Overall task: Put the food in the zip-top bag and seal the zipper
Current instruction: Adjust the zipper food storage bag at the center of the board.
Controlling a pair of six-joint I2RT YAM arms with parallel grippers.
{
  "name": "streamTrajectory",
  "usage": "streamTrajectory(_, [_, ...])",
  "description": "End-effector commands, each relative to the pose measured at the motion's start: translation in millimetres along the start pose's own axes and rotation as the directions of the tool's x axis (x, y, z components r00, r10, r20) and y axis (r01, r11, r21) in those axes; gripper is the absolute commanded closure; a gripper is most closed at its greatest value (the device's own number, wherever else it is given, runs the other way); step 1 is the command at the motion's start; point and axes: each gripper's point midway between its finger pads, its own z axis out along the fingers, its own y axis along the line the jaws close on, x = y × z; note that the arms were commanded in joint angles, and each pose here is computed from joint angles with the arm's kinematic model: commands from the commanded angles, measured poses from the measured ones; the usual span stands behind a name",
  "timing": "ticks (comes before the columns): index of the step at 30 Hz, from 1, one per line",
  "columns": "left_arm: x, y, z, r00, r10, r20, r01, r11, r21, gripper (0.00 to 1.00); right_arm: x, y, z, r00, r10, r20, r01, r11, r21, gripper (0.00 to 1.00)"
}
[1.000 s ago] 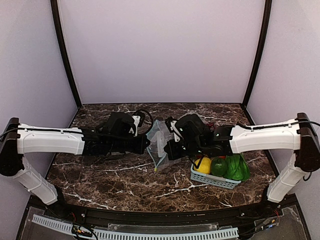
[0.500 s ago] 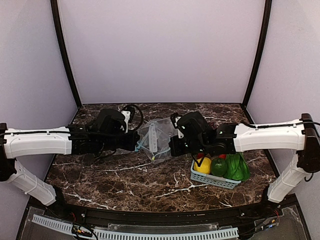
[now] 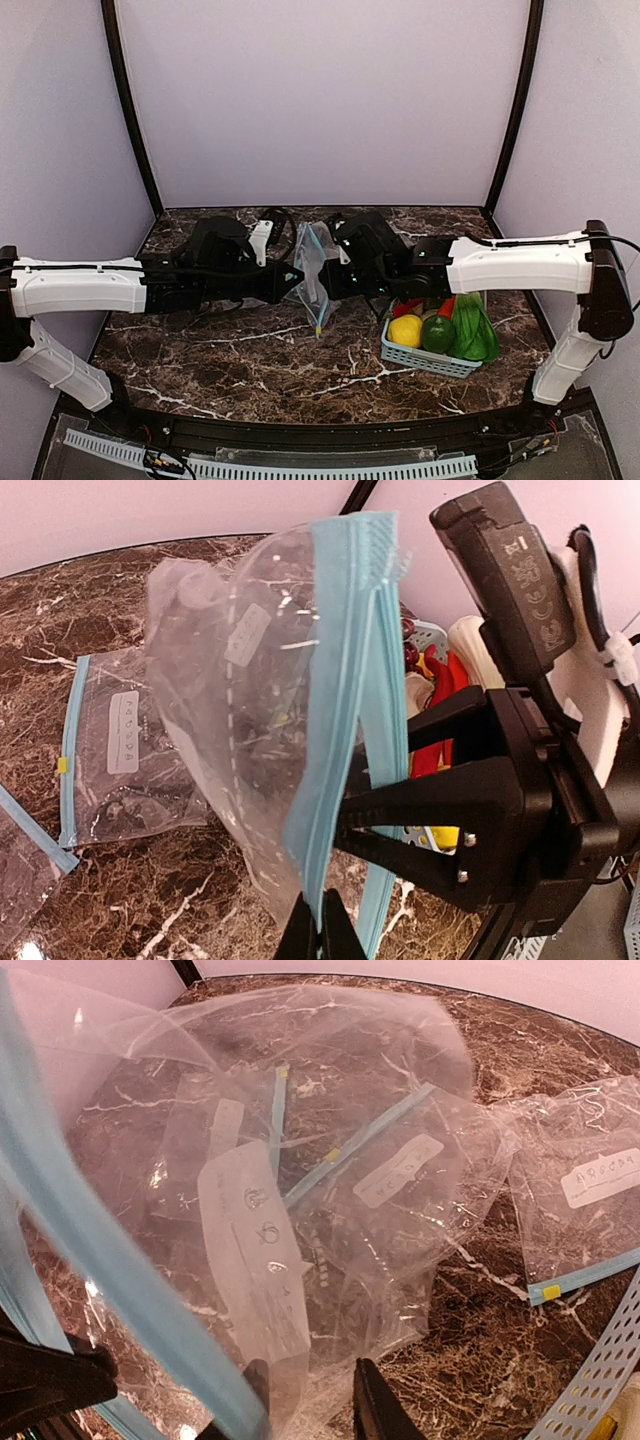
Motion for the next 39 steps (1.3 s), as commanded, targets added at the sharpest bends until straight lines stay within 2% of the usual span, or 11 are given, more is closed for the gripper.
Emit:
streamTrajectory(1, [4.1, -6.6, 1.6, 1.0, -0.009, 0.0, 0.009, 0.999, 0.042, 0.99, -2.5, 8.4, 6.1, 1.0, -0.026, 0.006, 0.026, 1.0, -0.001, 0.68])
streamTrajectory(6, [3.7, -7.1, 1.3, 1.0, -0.011, 0.003, 0.01, 0.999, 0.047, 0.99, 2.3, 6.7, 15.4, 0.999, -0.034, -0.003, 0.034, 0.999, 0.017, 0.52])
streamTrajectory(11, [2.2, -8.2, -1.9, 1.0, -0.024, 0.01, 0.023, 0.998, 0.052, 0.99, 5.8, -19.6, 28.6, 1.0, -0.015, -0.005, 0.015, 0.981, 0.192, 0.28])
streamTrajectory(15, [1.3, 8.7, -10.5, 1.0, -0.01, 0.011, 0.011, 0.999, -0.047, 0.99, 7.1, -36.7, 32.6, 1.0, -0.017, -0.009, 0.019, 0.953, 0.302, 0.18])
streamTrajectory(22, [3.1, 48.5, -40.2, 0.999, 0.05, -0.017, -0.053, 0.96, -0.274, 0.99, 8.6, -61.4, 27.2, 1.0, 0.019, -0.007, -0.015, 0.937, 0.348, 0.15])
streamTrajectory(29, [2.2, 82.3, -72.5, 0.992, 0.108, -0.072, -0.129, 0.875, -0.467, 0.99, 14.0, -84.7, 17.4, 0.998, 0.057, -0.02, -0.045, 0.924, 0.379, 0.15])
streamTrajectory(32, [-1.7, 83.3, -78.8, 0.987, 0.137, -0.078, -0.158, 0.865, -0.477, 0.99, 13.9, -85.5, 15.4, 0.998, 0.062, -0.022, -0.049, 0.926, 0.373, 0.15])
streamTrajectory(39, [2.6, 38.4, -49.3, 0.98, 0.165, -0.109, -0.187, 0.955, -0.231, 0.99, 11.3, -57.1, 28.3, 0.998, 0.024, -0.064, -0.008, 0.972, 0.236, 0.12])
